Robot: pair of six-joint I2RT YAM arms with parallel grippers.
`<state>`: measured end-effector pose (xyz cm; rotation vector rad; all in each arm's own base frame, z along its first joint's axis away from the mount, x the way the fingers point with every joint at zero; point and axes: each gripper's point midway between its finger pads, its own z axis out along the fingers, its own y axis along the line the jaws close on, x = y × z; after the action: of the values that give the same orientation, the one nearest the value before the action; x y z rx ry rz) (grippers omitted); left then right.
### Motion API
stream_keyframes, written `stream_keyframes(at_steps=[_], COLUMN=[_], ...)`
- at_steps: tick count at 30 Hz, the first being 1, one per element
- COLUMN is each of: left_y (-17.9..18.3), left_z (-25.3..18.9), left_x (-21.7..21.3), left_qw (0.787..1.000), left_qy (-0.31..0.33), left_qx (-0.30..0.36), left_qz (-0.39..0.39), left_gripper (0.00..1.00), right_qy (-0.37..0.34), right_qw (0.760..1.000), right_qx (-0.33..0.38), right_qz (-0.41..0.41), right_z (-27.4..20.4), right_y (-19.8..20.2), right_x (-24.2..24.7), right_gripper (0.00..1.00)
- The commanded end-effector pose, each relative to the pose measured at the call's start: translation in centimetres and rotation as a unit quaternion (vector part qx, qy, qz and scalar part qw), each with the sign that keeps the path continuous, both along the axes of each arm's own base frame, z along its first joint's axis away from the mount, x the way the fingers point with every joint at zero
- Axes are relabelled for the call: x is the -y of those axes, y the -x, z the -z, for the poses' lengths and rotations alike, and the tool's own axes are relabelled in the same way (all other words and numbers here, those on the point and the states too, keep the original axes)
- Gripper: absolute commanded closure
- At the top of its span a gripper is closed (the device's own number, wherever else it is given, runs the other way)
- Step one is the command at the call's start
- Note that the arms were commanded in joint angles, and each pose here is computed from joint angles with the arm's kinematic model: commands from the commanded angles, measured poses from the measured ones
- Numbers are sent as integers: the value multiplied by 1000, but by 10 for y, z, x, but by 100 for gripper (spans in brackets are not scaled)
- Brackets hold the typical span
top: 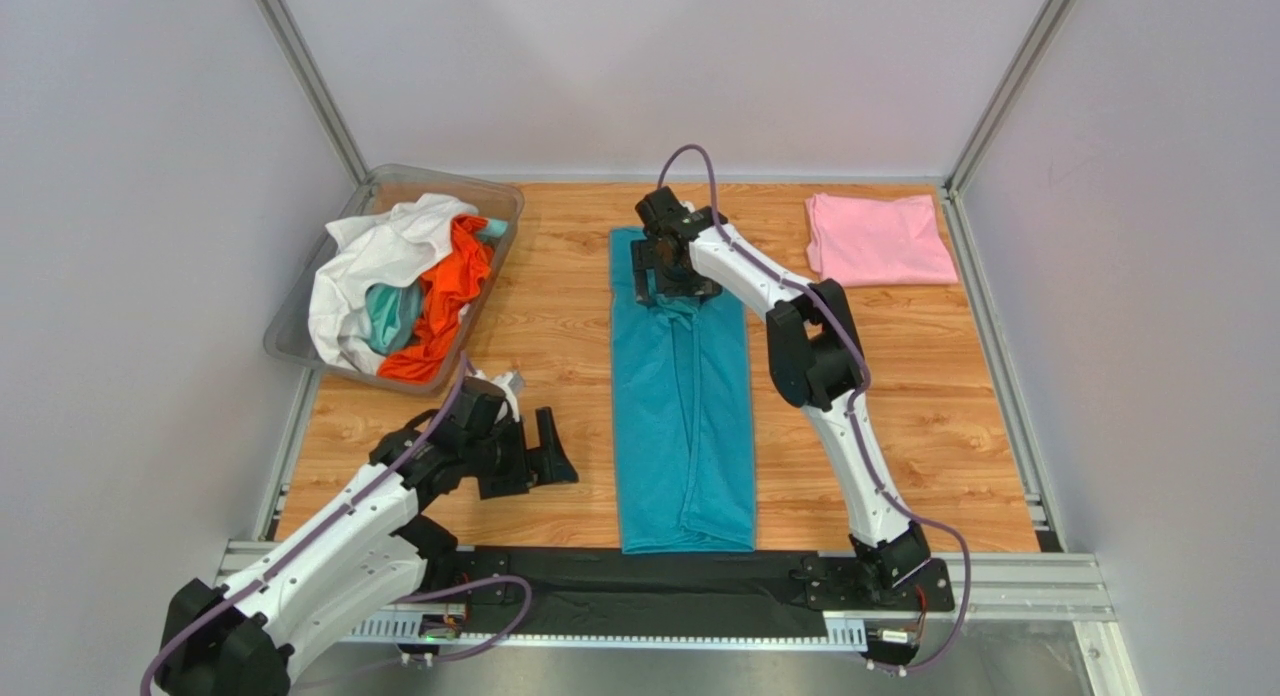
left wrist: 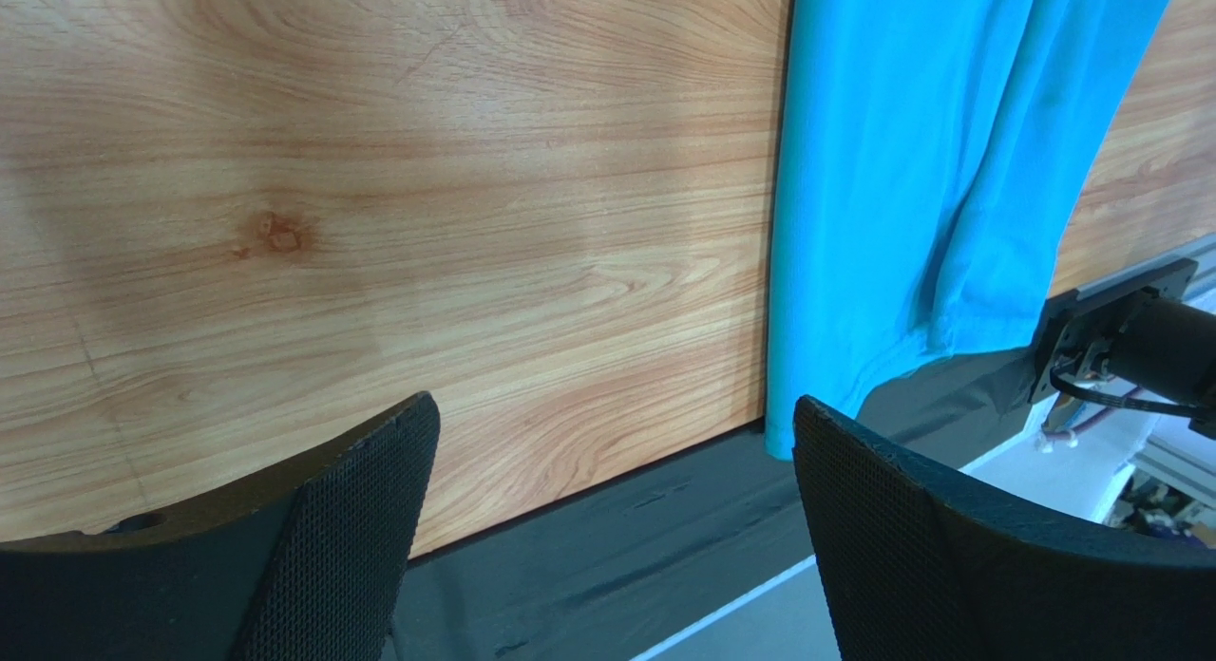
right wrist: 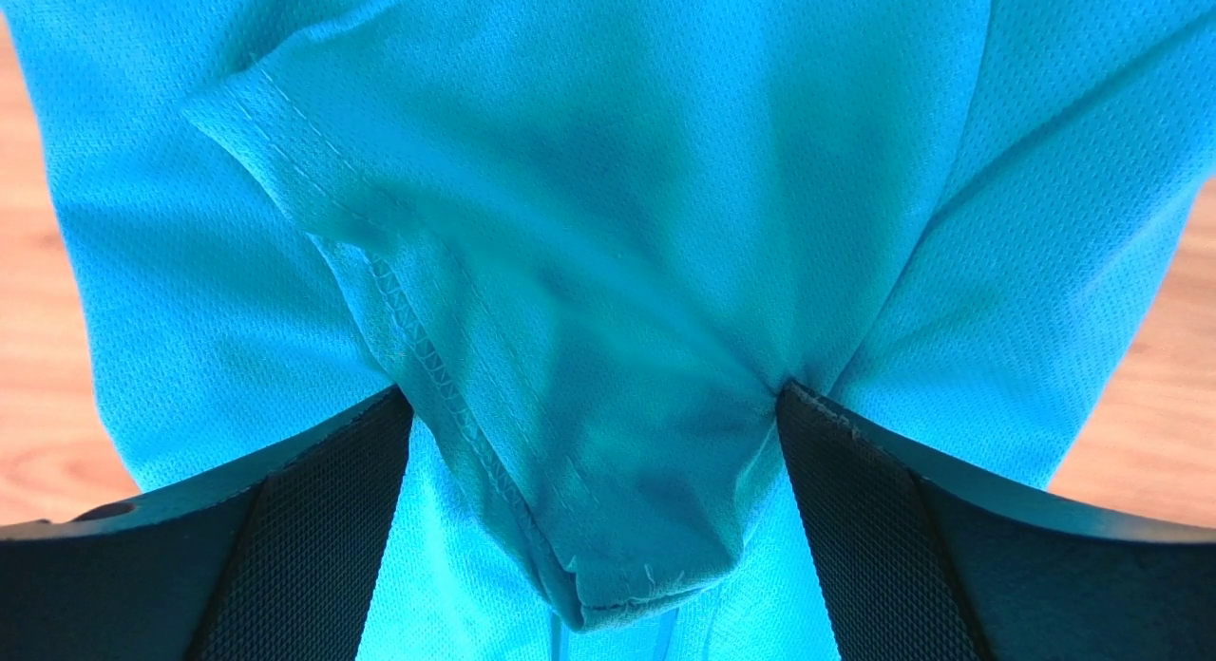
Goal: Fold and stack the t-shirts
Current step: Fold the tshirt
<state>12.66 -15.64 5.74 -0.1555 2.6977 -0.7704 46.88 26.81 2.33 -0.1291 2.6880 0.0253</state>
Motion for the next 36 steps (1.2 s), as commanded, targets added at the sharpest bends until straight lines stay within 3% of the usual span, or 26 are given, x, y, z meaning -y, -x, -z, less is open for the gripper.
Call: stream_keyframes(at_steps=[1,5,9,11,13,14,17,18,19,21,22,23,28,36], left_y=[-8,-3,1,6,14,14,23,24,31,31,36,34,40,51], left_z=[-15,-16,-21,-25,-23,-23,-20,-20,-16,-16,-11,-10,5,30], left_x=[10,17,27,35,41,45,58,61,66,75,80,83,101,124], left_qw=[999,999,997,996,995,995,993,993,992,991,990,991,992,989], left_qy=[22,39,56,66,67,69,73,75,71,74,66,62,14,-19], left_qx=[20,9,14,18,15,17,16,17,11,13,5,8,-1,-33], left_qz=[17,28,45,60,76,74,92,95,108,110,121,118,127,146], left_gripper=[0,0,0,0,0,0,0,0,0,0,1,3,11,33], right_qy=[20,-22,-54,-63,-59,-64,-51,-74,-69,-115,-99,-130,-142,-142], right_qw=[999,1000,996,993,993,989,992,988,991,984,989,984,984,987], right_qx=[-33,-1,58,96,101,134,113,135,101,122,86,98,68,0], right_qz=[7,-22,-37,-36,-30,-20,17,28,52,66,69,76,84,81], right_z=[30,-9,-82,-130,-140,-173,-144,-169,-131,-145,-109,-123,-91,-53], right_y=[0,-14,-17,-9,8,17,70,74,98,123,151,164,233,297], right_x=[12,-6,-12,-9,-5,4,32,32,45,53,66,70,102,117], right_gripper=[0,0,0,0,0,0,0,0,0,0,0,0,0,0])
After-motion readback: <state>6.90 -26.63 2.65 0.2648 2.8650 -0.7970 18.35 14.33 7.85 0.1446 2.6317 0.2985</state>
